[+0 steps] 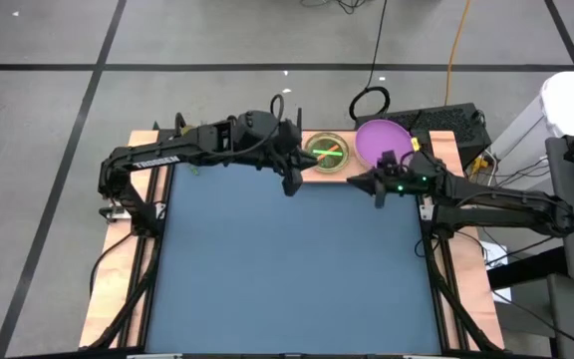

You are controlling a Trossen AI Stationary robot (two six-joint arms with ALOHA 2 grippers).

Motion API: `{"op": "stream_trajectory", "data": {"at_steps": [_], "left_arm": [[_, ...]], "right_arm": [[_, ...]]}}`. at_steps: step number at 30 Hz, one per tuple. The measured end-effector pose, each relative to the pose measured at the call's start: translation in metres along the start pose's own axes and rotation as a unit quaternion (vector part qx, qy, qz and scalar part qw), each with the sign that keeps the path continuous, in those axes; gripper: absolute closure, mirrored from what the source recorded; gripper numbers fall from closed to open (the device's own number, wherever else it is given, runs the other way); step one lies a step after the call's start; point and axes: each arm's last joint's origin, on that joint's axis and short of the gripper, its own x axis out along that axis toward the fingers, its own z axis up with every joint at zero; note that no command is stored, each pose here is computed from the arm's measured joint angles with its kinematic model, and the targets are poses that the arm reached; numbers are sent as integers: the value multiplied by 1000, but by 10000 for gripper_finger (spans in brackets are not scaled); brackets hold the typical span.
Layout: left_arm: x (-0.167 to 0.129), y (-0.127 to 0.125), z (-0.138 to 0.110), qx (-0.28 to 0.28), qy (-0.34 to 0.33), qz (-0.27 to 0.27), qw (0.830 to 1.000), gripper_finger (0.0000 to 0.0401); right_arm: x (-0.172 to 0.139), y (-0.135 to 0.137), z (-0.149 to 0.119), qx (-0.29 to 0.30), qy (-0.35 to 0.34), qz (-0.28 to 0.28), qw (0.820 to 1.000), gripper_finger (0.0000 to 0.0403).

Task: Place and stack plates onto a shelf
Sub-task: Return to Home Position

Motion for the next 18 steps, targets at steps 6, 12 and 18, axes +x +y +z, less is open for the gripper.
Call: {"op": "stream_trajectory", "data": {"at_steps": [6, 12, 18], "left_arm": [[4, -6, -5, -9, 17, -4, 1000, 361], [9, -32, -13, 46, 11, -19, 999, 361], [23, -46, -39, 93, -24, -33, 995, 361]], "right_arm": [[-7, 7, 1, -114, 12, 64, 991, 400], [-15, 11, 4, -201, -6, 84, 976, 402], [-19, 11, 4, -296, -35, 24, 954, 403]]}}
